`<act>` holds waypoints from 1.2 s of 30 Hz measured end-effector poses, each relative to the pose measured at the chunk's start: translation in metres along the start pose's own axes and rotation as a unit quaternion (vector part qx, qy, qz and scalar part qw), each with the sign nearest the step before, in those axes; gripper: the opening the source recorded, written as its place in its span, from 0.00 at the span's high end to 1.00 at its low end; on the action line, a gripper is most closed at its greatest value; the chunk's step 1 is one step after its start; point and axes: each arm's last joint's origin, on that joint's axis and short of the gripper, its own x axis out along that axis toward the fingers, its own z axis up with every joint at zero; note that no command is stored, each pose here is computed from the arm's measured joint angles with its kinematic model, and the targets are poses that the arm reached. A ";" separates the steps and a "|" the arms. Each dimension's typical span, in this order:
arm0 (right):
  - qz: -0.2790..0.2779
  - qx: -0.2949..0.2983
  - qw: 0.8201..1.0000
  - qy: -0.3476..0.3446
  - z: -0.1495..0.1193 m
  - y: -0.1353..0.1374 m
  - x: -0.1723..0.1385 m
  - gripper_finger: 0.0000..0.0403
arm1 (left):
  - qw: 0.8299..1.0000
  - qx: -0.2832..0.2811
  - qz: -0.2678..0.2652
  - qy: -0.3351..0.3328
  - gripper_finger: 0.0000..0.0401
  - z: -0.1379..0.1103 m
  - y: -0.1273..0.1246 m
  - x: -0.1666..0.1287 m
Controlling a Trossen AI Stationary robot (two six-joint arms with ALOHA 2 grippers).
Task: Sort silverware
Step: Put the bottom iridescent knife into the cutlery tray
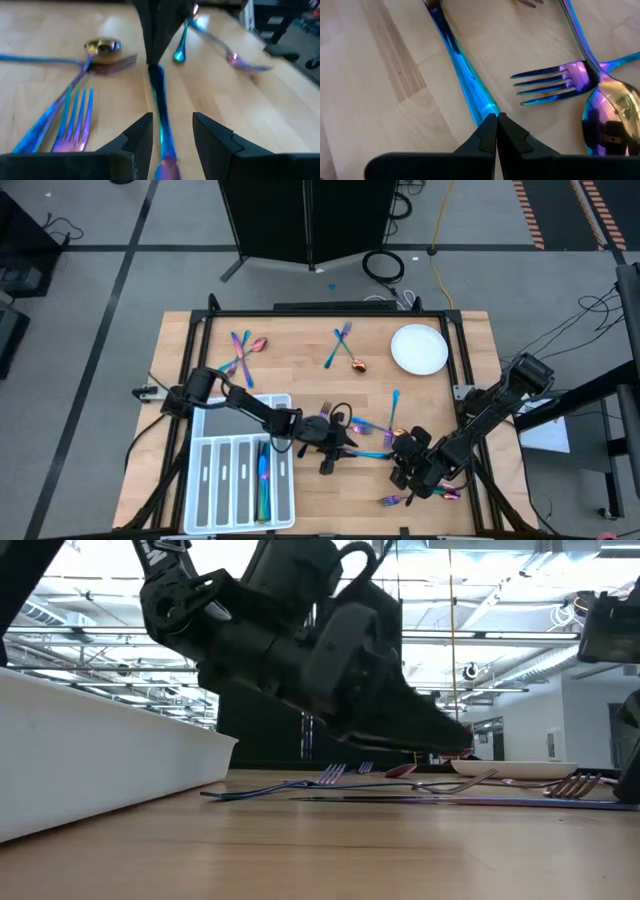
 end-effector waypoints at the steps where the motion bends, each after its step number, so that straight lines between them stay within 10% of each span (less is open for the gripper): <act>1: 0.000 0.000 1.000 0.000 0.000 0.000 0.001 1.00 | 1.000 0.000 0.000 0.006 0.65 -0.001 -0.001 0.001; 36: 0.003 0.005 1.000 0.013 -0.003 0.002 0.004 1.00 | 0.997 0.039 0.025 0.059 0.60 -0.011 0.006 0.022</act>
